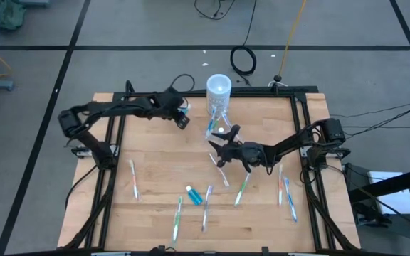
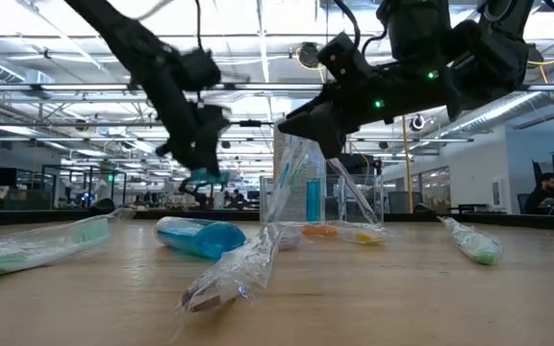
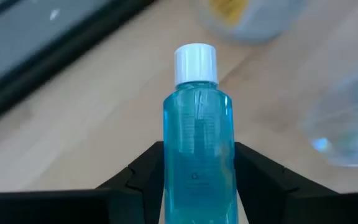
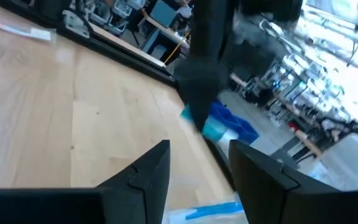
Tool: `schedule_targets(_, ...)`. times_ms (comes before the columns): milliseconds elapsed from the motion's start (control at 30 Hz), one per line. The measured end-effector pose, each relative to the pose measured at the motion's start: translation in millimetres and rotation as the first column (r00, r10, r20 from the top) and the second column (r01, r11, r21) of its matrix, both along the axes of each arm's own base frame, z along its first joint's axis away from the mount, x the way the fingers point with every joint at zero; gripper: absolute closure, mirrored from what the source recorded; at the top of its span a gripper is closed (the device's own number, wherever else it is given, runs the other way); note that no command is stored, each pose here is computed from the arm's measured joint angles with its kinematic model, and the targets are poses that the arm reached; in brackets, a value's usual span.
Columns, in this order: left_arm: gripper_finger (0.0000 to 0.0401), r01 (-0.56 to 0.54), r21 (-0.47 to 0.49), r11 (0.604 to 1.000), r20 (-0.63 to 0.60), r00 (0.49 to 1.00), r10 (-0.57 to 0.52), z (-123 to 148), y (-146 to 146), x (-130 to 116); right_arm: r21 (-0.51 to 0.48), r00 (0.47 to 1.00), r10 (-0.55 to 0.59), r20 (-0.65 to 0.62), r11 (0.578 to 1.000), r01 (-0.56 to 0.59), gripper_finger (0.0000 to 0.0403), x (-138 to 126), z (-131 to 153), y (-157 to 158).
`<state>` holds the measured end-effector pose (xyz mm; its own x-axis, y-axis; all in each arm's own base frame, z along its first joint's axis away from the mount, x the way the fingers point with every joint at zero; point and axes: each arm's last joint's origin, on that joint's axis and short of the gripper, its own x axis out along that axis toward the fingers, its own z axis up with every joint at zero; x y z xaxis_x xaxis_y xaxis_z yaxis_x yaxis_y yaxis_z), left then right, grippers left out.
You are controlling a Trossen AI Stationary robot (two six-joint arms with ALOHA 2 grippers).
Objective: Pick & Place toothbrushing station
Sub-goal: Put the top mouthwash into the transparent organizer
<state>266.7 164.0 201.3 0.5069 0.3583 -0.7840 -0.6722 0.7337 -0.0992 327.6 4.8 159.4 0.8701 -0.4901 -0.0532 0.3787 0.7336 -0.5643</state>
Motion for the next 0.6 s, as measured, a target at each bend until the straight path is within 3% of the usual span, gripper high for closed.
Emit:
schedule_targets(167,0.0235,0.130,0.129,0.983,0.096,0.985,-0.143,34.6,-23.8,2.8,0.069,1.000,-0.016,-0.008,0.997,0.017,0.0247,-0.4,-4.5,-3.4)
schedule_targets(367,0.0228,0.287,0.278,0.917,0.170,0.925,-0.341,58.6,-55.4,15.0,0.052,1.000,0.027,0.006,0.998,-0.028,0.0247,-2.7,4.0,11.4)
schedule_targets(467,0.0227,0.410,0.372,0.833,0.144,0.861,-0.488,62.9,-70.2,22.8,0.051,0.999,0.047,0.022,0.998,-0.048,0.0247,-7.1,17.8,19.1)
schedule_targets(600,0.0227,0.538,0.418,0.732,0.089,0.777,-0.623,62.7,-90.1,28.5,0.084,1.000,-0.007,0.016,0.996,0.006,0.0247,-19.9,38.3,25.2)
